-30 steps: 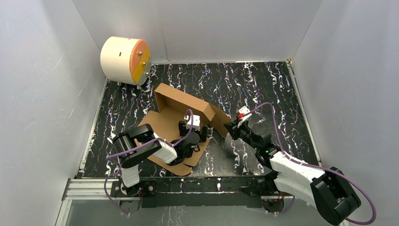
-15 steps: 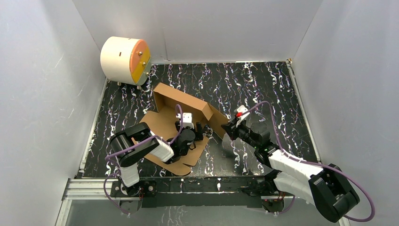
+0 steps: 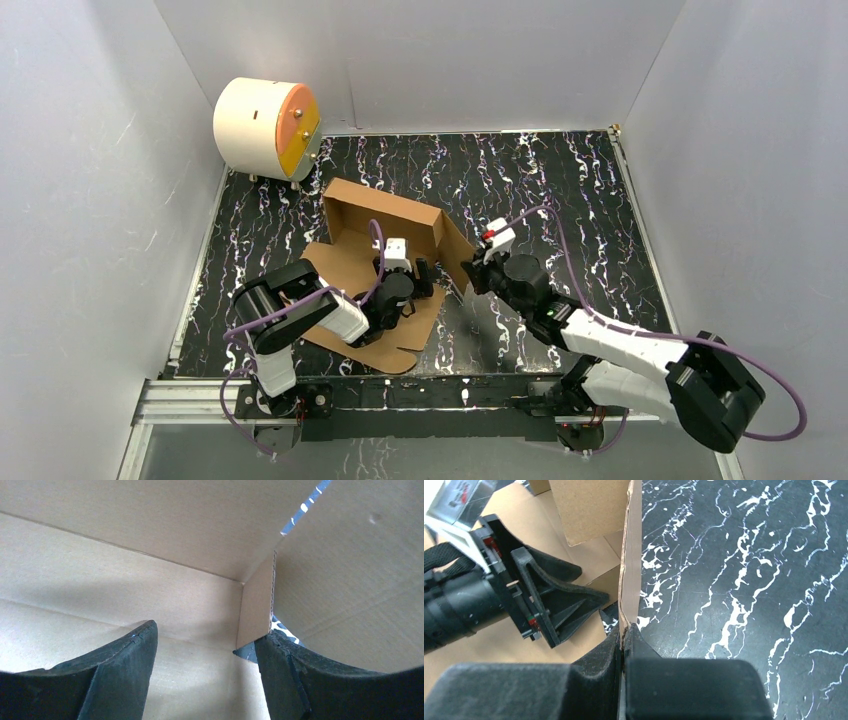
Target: Fold the paper box
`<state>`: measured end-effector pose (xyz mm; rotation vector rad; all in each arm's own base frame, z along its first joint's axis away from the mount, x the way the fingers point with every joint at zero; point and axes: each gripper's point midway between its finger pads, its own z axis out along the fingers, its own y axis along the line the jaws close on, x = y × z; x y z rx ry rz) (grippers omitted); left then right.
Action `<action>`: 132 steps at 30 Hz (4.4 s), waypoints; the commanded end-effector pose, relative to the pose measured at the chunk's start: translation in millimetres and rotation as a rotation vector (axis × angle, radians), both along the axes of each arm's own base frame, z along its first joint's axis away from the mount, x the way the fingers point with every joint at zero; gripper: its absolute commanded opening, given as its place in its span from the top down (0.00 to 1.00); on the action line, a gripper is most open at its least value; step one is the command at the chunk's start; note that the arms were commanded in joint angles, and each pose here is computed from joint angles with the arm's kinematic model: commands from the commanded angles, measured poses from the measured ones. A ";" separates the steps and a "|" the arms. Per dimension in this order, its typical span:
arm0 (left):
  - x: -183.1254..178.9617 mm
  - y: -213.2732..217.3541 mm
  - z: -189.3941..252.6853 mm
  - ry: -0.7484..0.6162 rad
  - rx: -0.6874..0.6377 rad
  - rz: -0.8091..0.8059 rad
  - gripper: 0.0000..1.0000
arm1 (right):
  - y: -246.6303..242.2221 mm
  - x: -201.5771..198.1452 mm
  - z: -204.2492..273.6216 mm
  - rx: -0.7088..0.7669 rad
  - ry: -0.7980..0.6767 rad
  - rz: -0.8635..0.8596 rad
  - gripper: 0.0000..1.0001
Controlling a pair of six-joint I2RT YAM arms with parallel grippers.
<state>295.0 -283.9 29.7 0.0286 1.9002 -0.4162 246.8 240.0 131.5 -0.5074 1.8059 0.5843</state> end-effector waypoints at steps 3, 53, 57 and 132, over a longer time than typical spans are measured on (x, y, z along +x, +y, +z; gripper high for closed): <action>-13.3 -11.4 3.1 0.037 -0.060 -0.063 0.33 | 5.3 16.8 9.6 0.027 0.030 -0.184 0.91; -20.6 124.2 200.3 -0.060 -1.013 0.305 0.13 | 49.6 43.9 6.2 -0.071 -0.095 -0.132 0.92; -7.7 133.3 203.7 -0.044 -1.054 0.337 0.14 | 50.7 43.9 8.1 -0.068 -0.100 -0.124 0.92; -1.9 53.6 159.5 0.190 -1.213 0.184 1.00 | 64.7 58.2 29.2 0.168 -0.019 -0.409 0.86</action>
